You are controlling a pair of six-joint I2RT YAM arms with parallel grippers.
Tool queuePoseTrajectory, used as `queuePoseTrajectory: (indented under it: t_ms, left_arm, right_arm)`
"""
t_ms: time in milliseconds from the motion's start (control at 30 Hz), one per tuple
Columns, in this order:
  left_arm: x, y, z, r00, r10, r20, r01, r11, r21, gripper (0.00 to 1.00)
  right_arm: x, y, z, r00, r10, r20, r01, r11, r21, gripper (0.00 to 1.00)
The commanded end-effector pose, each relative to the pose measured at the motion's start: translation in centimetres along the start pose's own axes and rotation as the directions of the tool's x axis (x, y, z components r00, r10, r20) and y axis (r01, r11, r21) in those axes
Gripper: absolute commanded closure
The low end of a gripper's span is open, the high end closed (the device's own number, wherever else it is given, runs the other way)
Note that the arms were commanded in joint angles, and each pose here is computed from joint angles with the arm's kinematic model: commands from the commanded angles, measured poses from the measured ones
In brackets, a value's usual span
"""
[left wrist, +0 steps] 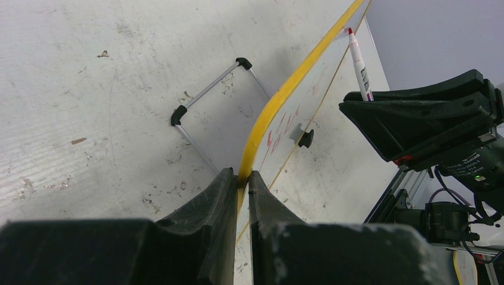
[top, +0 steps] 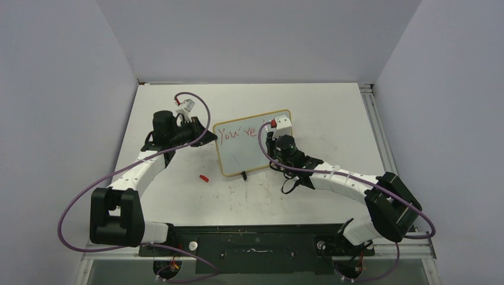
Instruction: Write a sentence on the whiteboard
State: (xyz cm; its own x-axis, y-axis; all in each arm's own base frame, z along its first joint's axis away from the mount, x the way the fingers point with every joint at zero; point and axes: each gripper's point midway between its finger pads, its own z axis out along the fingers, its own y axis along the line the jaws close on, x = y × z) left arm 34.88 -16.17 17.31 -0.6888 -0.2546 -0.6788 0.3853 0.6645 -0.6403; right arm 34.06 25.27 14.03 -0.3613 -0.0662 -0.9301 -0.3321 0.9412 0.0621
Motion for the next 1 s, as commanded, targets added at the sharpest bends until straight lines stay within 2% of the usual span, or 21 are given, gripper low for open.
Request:
queuePoseTrajectory:
  t_ms: [0, 533, 967]
  left_arm:
    - [-2.5, -1.7, -0.8, 0.995, 0.065, 0.074, -0.068, 0.997, 0.040, 1.00]
    - [-2.4, -1.8, -0.9, 0.995, 0.066, 0.075, -0.069, 0.997, 0.041, 1.00]
    - [-2.4, -1.8, -1.0, 0.993, 0.086, 0.077, -0.089, 0.995, 0.039, 1.00]
  right_arm:
    - [0.0, 0.3, 0.1, 1.000, 0.024, -0.009, -0.024, 1.000, -0.018, 0.95]
    - [4.2, 0.4, -1.5, 0.995, 0.037, -0.095, -0.041, 0.999, -0.033, 0.95]
    - [0.9, -0.8, -1.6, 0.999, 0.014, -0.033, -0.013, 0.999, 0.036, 0.95]
